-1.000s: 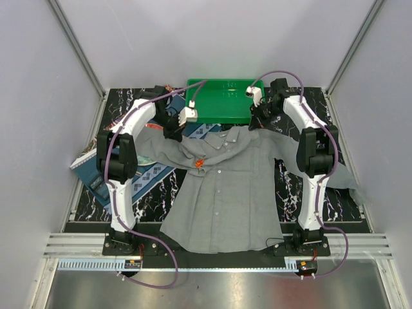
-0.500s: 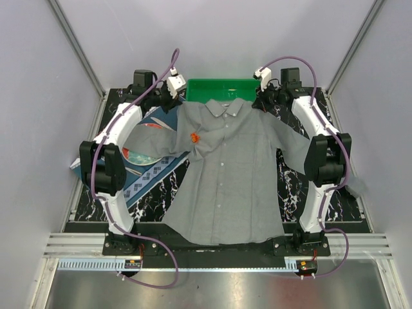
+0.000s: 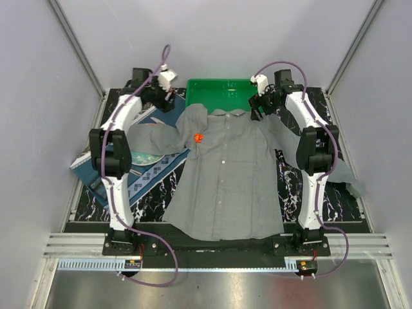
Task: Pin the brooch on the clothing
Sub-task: Smooth out the clothing with brooches at the center of the board.
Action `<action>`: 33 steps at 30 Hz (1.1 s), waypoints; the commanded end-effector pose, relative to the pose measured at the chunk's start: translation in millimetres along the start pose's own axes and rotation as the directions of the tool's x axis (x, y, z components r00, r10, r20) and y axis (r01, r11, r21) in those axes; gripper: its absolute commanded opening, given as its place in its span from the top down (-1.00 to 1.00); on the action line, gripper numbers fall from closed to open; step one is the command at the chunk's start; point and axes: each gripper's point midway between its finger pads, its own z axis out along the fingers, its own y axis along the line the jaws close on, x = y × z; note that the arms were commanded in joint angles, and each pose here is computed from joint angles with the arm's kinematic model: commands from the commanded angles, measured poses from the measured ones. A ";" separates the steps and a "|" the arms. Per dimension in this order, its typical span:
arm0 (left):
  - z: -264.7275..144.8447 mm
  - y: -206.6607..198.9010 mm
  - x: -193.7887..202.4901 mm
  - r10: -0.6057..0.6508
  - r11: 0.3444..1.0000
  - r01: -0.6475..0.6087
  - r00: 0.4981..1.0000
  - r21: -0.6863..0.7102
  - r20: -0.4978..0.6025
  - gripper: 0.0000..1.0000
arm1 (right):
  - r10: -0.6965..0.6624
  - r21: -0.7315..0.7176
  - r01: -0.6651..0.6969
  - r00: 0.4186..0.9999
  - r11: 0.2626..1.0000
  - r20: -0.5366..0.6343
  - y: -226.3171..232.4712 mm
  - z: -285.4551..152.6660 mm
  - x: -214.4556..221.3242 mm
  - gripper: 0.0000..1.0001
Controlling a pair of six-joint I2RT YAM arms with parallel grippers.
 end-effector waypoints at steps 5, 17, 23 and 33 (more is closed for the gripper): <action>-99.8 32.4 70.6 -0.131 0.991 0.121 0.969 -0.056 -0.211 -0.50 | -0.007 -0.256 -0.013 0.997 0.967 -0.075 82.3 -58.7 -2.8 -0.69; -157.7 94.8 184.8 -0.379 0.919 0.297 0.848 -0.260 -0.370 -0.45 | -0.072 -0.369 0.012 0.986 0.929 -0.149 151.0 -37.0 17.5 -0.68; -169.9 113.1 219.4 -0.374 0.922 0.274 0.817 -0.275 -0.440 -0.39 | -0.049 -0.379 -0.016 0.986 0.925 -0.161 156.8 -35.2 19.4 -0.68; -156.4 142.3 235.6 -0.503 0.852 0.380 0.786 -0.361 -0.359 -0.48 | -0.048 -0.378 -0.014 0.987 0.926 -0.156 158.4 -38.7 17.4 -0.68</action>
